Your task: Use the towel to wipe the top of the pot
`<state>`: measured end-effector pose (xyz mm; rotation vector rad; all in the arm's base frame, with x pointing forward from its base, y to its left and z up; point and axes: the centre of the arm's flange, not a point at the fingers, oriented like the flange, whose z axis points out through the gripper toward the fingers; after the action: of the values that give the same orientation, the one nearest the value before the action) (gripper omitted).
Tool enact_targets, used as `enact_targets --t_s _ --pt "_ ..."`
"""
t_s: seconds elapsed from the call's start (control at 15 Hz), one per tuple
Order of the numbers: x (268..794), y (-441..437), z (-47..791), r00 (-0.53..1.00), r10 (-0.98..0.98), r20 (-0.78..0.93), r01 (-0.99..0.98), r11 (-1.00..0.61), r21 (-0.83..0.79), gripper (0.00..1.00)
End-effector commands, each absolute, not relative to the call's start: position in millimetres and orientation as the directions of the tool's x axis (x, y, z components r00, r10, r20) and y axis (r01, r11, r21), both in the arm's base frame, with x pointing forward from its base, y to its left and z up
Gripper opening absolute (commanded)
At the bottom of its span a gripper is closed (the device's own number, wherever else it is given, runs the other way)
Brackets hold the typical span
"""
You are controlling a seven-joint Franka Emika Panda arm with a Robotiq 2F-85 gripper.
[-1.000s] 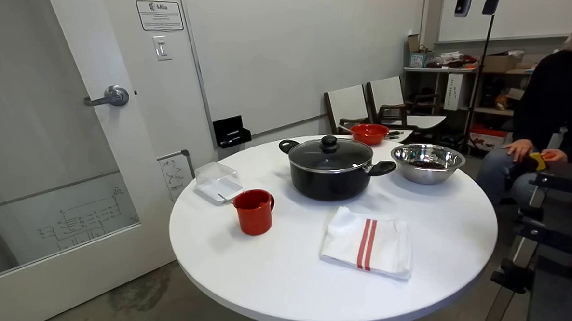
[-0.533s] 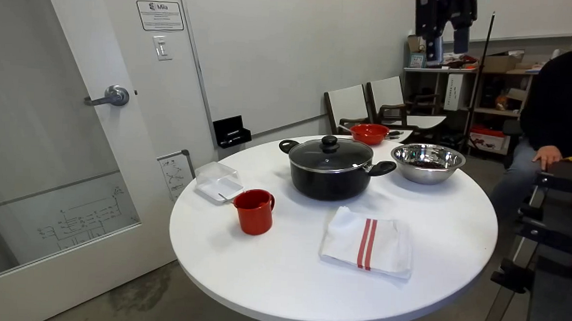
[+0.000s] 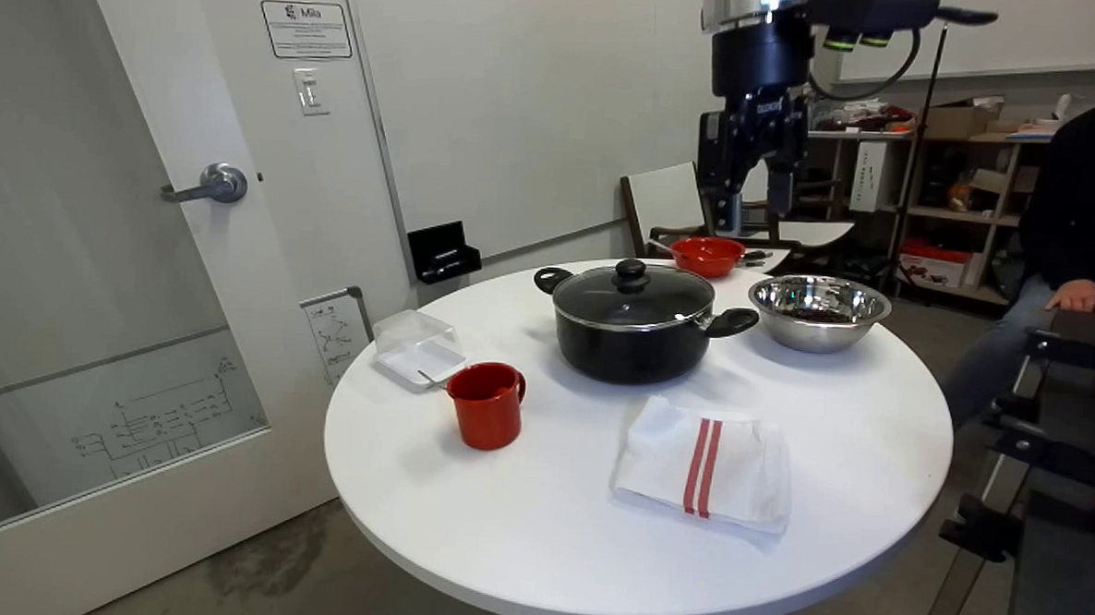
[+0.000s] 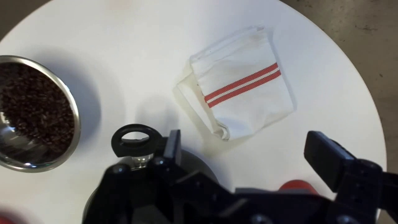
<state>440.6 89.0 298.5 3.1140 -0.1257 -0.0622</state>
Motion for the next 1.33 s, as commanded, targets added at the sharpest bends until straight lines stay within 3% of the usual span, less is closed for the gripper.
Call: enact_targets --t_s 0.0,0.27,0.33,0.8,1.27 --pt "466.2 83.2 261.5 0.997 -0.063 -0.034 -0.065 -0.995 -0.078 1.00" --pt "473.8 119.3 252.3 0.997 0.081 -0.019 0.078 -0.993 -0.091 1.00" --pt "462.6 97.8 254.0 0.999 0.014 -0.030 0.011 -0.997 -0.075 1.00" --pt "465.9 120.5 253.0 0.997 0.067 -0.027 0.065 -0.995 -0.081 1.00" --pt "445.9 174.9 240.7 0.944 -0.295 -0.151 -0.323 -0.920 -0.223 1.00"
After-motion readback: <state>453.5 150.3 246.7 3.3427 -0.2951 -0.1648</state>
